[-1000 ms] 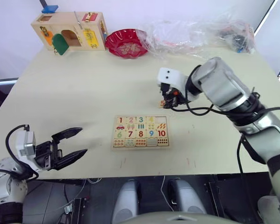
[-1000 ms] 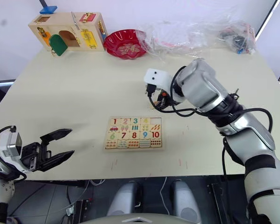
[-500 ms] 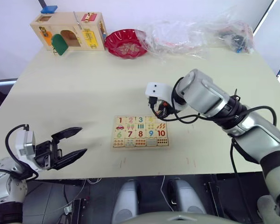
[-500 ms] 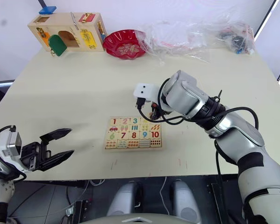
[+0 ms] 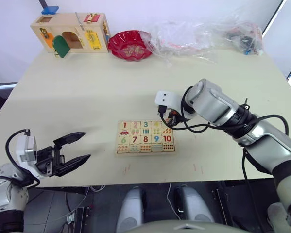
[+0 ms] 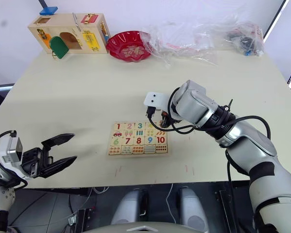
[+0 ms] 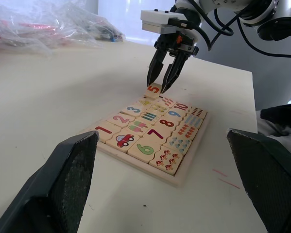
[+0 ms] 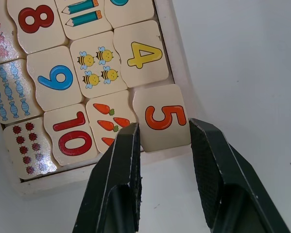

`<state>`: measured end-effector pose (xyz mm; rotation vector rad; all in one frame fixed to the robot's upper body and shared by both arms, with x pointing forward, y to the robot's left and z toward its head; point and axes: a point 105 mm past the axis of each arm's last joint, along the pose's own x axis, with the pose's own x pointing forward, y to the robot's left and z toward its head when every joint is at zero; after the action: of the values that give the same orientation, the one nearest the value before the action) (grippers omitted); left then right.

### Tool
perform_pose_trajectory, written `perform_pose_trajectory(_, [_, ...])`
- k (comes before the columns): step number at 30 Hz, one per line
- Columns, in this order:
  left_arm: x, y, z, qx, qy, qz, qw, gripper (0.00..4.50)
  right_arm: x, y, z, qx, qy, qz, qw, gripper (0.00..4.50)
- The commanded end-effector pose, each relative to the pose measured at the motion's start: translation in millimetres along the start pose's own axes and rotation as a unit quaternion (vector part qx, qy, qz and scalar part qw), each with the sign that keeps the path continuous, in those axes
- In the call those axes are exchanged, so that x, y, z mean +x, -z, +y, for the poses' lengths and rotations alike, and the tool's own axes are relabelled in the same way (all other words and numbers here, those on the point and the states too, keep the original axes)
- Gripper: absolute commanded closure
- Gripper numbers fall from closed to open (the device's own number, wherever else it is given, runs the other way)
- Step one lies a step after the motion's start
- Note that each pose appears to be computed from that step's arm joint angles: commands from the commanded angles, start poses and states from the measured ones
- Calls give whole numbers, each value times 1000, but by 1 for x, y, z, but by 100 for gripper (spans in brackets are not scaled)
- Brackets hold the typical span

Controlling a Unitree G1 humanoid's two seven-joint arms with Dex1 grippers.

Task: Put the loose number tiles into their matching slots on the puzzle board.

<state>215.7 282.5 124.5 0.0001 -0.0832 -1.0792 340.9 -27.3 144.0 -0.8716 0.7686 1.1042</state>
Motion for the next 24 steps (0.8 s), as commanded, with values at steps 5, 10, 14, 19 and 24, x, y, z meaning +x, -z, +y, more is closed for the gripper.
perform_pose_trajectory(5, [1, -7, -3, 13, 17, -8, 1000, 0, 2, 1, 1, -13, 0, -3, 1000, 359])
perform_pose_trajectory(10, [1, -7, -3, 13, 17, -8, 1000, 0, 4, 2, 0, -17, 1, -2, 1000, 359])
perform_pose_trajectory(14, [0, -6, -3, 12, 15, -8, 1000, 0, 5, 0, 1, -24, 0, -6, 1000, 359])
perform_pose_trajectory(19, [0, -6, -4, 11, 15, -8, 1000, 0, 5, 0, 3, -28, -4, -11, 1000, 359])
perform_pose_trajectory(24, [0, -5, -3, 10, 16, -8, 1000, 0, 4, -1, 5, -30, -9, -12, 999, 359])
